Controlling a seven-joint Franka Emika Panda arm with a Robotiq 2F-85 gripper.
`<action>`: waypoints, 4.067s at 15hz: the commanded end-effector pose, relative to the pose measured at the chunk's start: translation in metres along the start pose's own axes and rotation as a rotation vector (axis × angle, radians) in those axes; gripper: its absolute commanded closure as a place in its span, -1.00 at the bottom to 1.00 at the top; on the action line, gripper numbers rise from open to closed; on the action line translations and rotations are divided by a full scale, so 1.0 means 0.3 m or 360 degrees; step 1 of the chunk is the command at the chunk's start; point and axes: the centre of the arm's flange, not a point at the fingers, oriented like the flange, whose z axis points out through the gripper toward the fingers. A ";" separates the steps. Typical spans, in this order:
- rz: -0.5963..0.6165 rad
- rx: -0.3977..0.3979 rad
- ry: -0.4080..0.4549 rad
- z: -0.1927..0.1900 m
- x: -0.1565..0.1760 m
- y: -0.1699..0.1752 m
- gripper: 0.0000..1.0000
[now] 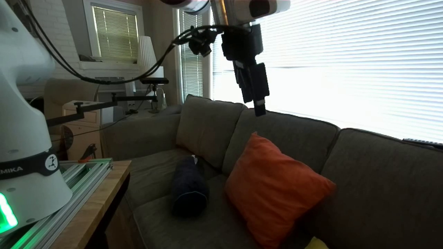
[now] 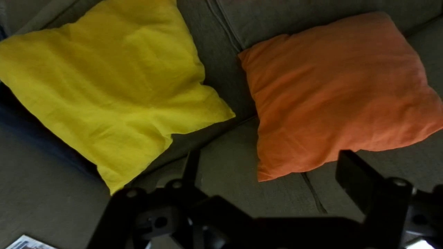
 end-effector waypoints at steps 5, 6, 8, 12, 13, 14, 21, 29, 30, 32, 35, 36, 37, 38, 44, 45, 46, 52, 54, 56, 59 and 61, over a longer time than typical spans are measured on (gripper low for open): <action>-0.0043 0.0016 -0.0074 0.094 -0.024 -0.028 -1.00; -0.0040 0.0016 -0.0067 0.088 -0.023 -0.026 -1.00; -0.0039 0.0016 -0.0060 0.080 -0.021 -0.024 -1.00; -0.0064 -0.0115 -0.0032 0.246 0.020 0.052 -1.00; -0.0071 -0.0125 -0.0008 0.287 0.032 0.078 -1.00; -0.0075 -0.0164 0.0003 0.320 0.043 0.100 -1.00; -0.0119 -0.0209 0.0203 0.518 0.192 0.136 -1.00; -0.0193 -0.0221 0.0202 0.556 0.238 0.055 -1.00; -0.0192 -0.0223 0.0202 0.556 0.240 0.058 -1.00; -0.0166 -0.0263 0.0167 0.599 0.255 0.076 -1.00; -0.0099 -0.0293 0.0083 0.746 0.278 0.139 -1.00; -0.0076 -0.0317 0.0060 0.794 0.274 0.161 -1.00; -0.0054 -0.0322 0.0029 0.841 0.273 0.188 -1.00; -0.0033 -0.0342 -0.0005 0.882 0.269 0.212 -1.00; 0.0050 -0.0469 -0.0135 1.083 0.229 0.363 -1.00; 0.0057 -0.0482 -0.0127 1.109 0.229 0.385 -1.00; 0.0075 -0.0494 -0.0123 1.137 0.227 0.397 -1.00; 0.0260 -0.0548 0.0060 1.290 0.246 0.441 -1.00; 0.0277 -0.0564 0.0039 1.330 0.248 0.439 -0.47; 0.0279 -0.0572 0.0034 1.357 0.246 0.439 -0.17; 0.0278 -0.0559 0.0050 1.339 0.260 0.418 0.24; 0.0254 -0.0496 0.0052 1.263 0.277 0.363 0.53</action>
